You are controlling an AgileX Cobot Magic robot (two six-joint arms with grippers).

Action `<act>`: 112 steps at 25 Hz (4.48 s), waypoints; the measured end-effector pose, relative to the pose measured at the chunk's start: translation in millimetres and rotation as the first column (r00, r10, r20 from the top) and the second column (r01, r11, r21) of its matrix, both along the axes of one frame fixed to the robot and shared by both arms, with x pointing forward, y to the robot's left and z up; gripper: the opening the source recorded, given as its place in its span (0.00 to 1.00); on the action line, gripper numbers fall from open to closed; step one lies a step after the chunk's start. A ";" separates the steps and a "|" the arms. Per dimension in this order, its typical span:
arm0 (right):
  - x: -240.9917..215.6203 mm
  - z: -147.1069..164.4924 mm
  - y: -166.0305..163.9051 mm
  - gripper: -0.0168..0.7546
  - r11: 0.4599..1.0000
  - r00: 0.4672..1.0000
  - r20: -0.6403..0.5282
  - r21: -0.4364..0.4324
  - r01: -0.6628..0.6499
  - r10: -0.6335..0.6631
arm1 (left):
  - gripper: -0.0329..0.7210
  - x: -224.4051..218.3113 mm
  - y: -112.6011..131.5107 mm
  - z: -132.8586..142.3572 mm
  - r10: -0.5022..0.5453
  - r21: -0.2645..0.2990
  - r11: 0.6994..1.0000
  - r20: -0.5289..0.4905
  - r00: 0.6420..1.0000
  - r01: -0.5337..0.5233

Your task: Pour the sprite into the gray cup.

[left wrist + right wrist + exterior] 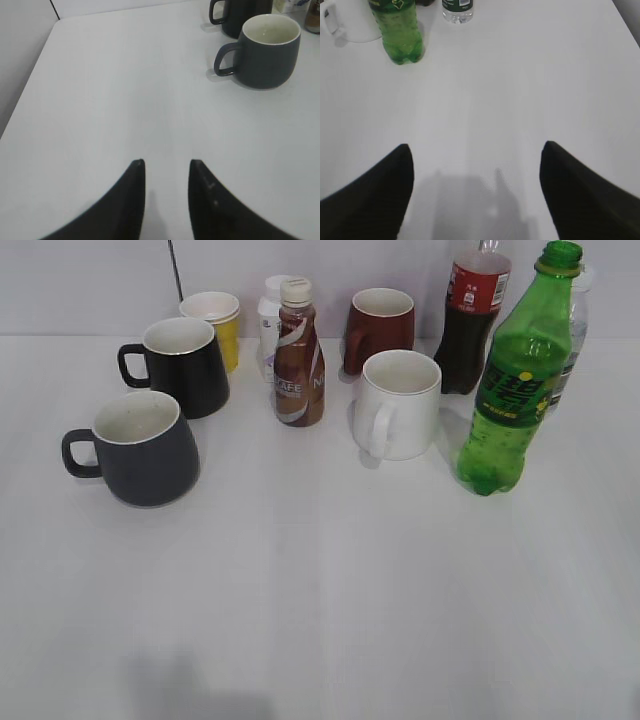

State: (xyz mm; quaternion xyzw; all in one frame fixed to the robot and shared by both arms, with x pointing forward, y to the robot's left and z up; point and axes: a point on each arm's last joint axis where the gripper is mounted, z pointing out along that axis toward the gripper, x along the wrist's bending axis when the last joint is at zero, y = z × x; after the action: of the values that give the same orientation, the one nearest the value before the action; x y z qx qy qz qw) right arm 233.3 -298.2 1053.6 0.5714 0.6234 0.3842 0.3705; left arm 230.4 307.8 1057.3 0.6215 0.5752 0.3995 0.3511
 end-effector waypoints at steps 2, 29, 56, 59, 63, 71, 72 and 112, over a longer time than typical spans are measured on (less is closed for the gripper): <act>0.0 0.0 0.0 0.78 1.000 1.000 0.000 0.000 0.000 0.000 | 0.36 0.0 0.0 0.0 0.000 0.000 1.000 0.000 1.000 0.000; 0.0 0.0 0.0 0.78 1.000 1.000 0.000 0.000 0.000 0.000 | 0.36 120.6 -9.7 17.3 0.015 -0.125 0.990 0.576 0.817 0.070; 0.0 0.0 0.0 0.78 1.000 1.000 0.000 0.000 0.000 0.000 | 0.48 242.2 -48.6 -142.5 -0.355 0.026 0.935 0.081 0.931 0.354; 0.0 0.0 0.0 0.78 1.000 1.000 0.000 0.000 0.000 0.000 | 0.48 251.0 -46.5 -146.2 -0.316 0.016 0.949 0.086 0.945 0.316; 0.0 0.0 0.0 0.78 1.000 1.000 0.000 0.000 0.000 0.000 | 0.48 260.4 -46.5 -150.8 -0.303 0.010 0.953 0.097 0.948 0.303; 0.0 0.0 0.0 0.78 1.000 1.000 0.000 0.000 0.000 0.000 | 0.39 274.9 -49.3 -150.7 -0.315 0.014 0.949 0.138 0.939 0.316; 0.0 0.0 0.0 0.78 1.000 1.000 0.000 0.000 0.000 0.000 | 0.34 276.1 -50.1 -150.9 -0.324 0.017 0.946 0.139 0.936 0.325; 158.5 -17.8 18.3 0.66 0.962 0.932 0.358 0.270 -0.039 -0.062 | 0.12 272.4 -57.3 -120.4 -0.421 0.088 0.907 0.226 0.878 0.412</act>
State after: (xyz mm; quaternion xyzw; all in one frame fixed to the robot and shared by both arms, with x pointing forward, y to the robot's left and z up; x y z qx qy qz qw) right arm 391.7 -279.9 1035.8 0.5399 0.4820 0.5629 0.3993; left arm 502.8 250.4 936.9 0.6841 0.3741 0.3972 0.4840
